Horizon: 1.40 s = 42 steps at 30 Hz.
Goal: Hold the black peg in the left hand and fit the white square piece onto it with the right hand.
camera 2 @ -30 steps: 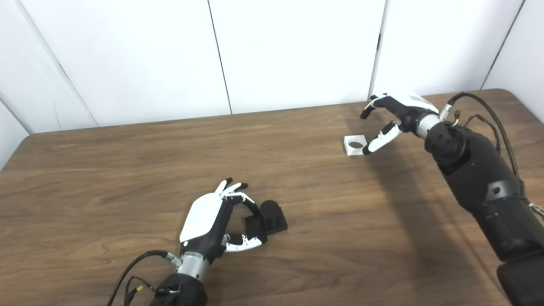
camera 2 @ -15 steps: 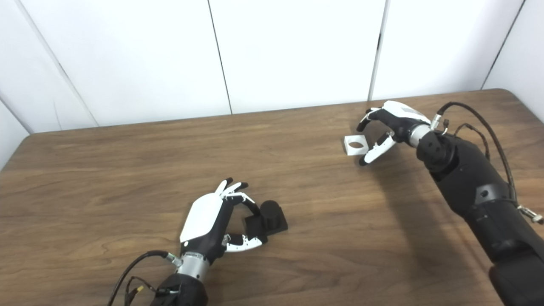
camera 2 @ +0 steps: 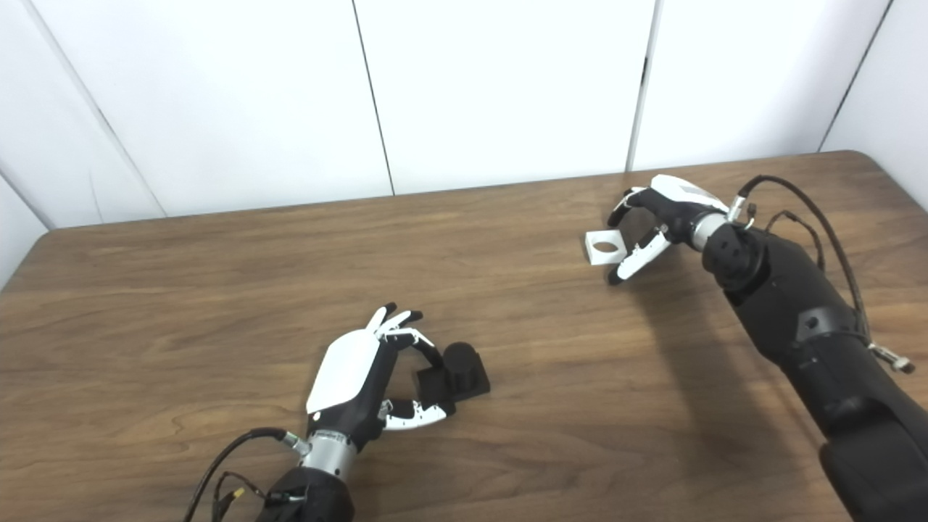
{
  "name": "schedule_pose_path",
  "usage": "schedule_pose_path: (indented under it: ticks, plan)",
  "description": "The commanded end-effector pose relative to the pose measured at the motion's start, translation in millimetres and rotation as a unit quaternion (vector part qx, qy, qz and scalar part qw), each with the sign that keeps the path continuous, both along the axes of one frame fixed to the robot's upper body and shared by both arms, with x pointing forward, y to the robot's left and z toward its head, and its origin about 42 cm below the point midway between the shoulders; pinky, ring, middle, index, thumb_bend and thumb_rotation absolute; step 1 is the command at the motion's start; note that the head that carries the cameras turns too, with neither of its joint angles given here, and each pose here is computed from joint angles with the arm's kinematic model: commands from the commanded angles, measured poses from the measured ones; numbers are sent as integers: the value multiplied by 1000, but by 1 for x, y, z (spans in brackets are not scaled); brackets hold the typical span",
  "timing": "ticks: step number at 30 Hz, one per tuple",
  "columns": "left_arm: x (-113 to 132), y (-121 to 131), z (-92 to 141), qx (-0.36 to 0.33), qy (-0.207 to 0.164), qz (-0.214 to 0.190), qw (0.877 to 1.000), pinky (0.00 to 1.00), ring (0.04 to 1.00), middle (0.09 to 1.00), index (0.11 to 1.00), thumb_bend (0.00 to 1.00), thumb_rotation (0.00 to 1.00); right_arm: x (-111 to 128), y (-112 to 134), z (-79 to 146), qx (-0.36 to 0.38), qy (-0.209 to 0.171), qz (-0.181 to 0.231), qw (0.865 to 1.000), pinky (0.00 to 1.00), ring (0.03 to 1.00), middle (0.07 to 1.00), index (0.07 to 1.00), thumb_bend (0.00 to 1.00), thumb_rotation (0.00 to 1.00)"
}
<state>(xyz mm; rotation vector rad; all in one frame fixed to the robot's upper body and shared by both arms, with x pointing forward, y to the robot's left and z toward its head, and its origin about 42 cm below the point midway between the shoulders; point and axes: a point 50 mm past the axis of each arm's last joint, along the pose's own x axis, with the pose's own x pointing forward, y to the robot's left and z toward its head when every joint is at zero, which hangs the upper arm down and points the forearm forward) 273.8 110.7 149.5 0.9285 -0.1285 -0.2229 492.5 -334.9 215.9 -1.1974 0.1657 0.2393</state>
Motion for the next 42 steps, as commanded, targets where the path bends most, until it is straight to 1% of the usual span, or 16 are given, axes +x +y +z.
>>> schedule_pose_path:
  ticks: [1, 4, 8, 17, 20, 21, 25, 28, 30, 32, 34, 42]
  plan:
    - [-4, -3, 1, 9, -2, -6, 1000, 846, 990, 894, 489, 507, 75, 13, 10, 32, 6, -49, 18, 999, 918, 1000, 951, 709, 928, 240]
    - [-5, -3, 2, 8, 0, -7, 1000, 844, 990, 897, 489, 507, 75, 14, 11, 32, 9, -49, 18, 999, 924, 1000, 954, 709, 927, 247]
    - [-5, -4, 2, 8, 0, -9, 1000, 873, 993, 902, 490, 507, 75, 15, 13, 33, 11, -51, 18, 998, 912, 1000, 952, 710, 931, 255]
    - [-5, -6, 2, 6, -4, -9, 1000, 902, 990, 894, 488, 508, 72, 15, 17, 33, 16, -48, 20, 999, 918, 1000, 951, 708, 921, 238]
    - [-4, -7, 3, 9, -5, -9, 1000, 908, 992, 896, 489, 508, 73, 15, 18, 31, 15, -47, 21, 999, 915, 1000, 949, 703, 904, 232]
    - [-4, -7, 3, 12, -7, -9, 1000, 903, 991, 896, 489, 508, 74, 15, 18, 31, 15, -48, 22, 999, 916, 1000, 949, 694, 873, 220]
    - [-4, -7, 3, 11, -6, -7, 1000, 899, 989, 895, 489, 507, 75, 14, 18, 31, 12, -47, 26, 998, 906, 1000, 948, 670, 799, 186]
    - [-4, -7, 3, 9, -5, -5, 1000, 904, 989, 895, 489, 507, 75, 14, 18, 31, 15, -50, 28, 998, 904, 1000, 943, 639, 766, 150]
    - [-4, -7, 3, 9, -5, -5, 1000, 907, 988, 895, 489, 508, 74, 14, 18, 30, 16, -52, 30, 998, 905, 1000, 940, 540, 602, 143]
    - [-5, -7, 3, 9, -4, -4, 1000, 905, 988, 895, 489, 508, 74, 14, 18, 30, 17, -53, 32, 998, 906, 1000, 940, 506, 543, 142]
    - [-5, -6, 3, 8, -4, -4, 1000, 905, 990, 896, 489, 508, 74, 14, 18, 29, 17, -53, 33, 998, 907, 1000, 940, 496, 526, 142]
    - [-6, -6, 3, 7, -6, -4, 1000, 885, 990, 898, 489, 508, 74, 13, 18, 29, 15, -56, 32, 998, 912, 1000, 935, 492, 519, 141]
